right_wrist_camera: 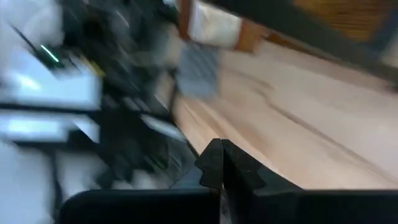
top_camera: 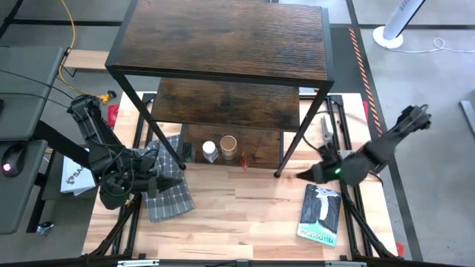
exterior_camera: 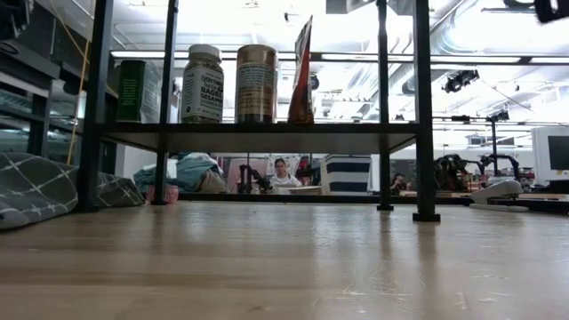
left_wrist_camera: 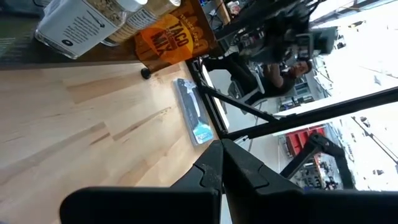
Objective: Shelf spices
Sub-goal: Adjust the shelf
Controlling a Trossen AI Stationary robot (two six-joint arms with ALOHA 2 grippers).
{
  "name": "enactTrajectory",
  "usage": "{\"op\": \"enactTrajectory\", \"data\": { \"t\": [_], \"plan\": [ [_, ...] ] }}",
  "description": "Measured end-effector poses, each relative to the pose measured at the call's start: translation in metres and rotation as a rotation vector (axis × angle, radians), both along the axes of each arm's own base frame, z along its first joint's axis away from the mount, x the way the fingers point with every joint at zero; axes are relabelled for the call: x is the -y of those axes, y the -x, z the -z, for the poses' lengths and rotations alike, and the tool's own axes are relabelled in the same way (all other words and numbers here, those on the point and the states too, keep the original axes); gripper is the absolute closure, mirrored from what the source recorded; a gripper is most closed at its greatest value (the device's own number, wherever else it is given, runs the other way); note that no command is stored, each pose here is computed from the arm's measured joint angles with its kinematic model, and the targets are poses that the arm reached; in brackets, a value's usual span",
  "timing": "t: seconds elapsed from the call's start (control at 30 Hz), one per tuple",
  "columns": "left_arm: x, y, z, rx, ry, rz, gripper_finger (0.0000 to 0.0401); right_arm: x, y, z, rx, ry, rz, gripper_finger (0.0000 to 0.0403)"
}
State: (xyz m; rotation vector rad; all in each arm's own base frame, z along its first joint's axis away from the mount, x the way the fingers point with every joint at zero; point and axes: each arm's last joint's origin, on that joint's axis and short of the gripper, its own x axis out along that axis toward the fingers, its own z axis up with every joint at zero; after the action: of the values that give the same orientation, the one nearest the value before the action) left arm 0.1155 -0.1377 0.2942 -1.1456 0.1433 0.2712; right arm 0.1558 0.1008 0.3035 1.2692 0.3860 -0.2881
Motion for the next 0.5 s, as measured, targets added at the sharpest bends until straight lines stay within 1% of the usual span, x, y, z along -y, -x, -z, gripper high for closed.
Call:
{"op": "enactTrajectory", "data": {
  "t": [0.07,0.17,0.27,0.33,0.5],
  "plan": [
    [-0.001,0.0,-0.001,0.002,0.003,-0.001,0.0401,-0.01,-0.011,0.026,0.117,-0.01,0.094,0.0403],
    [-0.002,0.001,-0.001,0.002,0.002,-0.001,0.0401,-0.02,-0.021,0.046,0.246,-0.004,0.216,0.0403],
    [-0.002,0.001,-0.001,0.002,0.006,-0.003,0.0401,-0.024,-0.026,0.061,0.247,0.09,0.335,0.0403],
    [-0.002,0.001,-0.001,0.002,0.007,-0.004,0.0401,-0.024,-0.027,0.065,0.258,0.111,0.406,0.0403],
    [-0.003,0.001,-0.001,0.007,0.002,-0.015,0.0401,-0.02,-0.027,0.069,0.243,0.153,0.46,0.0403]
  ]
}}
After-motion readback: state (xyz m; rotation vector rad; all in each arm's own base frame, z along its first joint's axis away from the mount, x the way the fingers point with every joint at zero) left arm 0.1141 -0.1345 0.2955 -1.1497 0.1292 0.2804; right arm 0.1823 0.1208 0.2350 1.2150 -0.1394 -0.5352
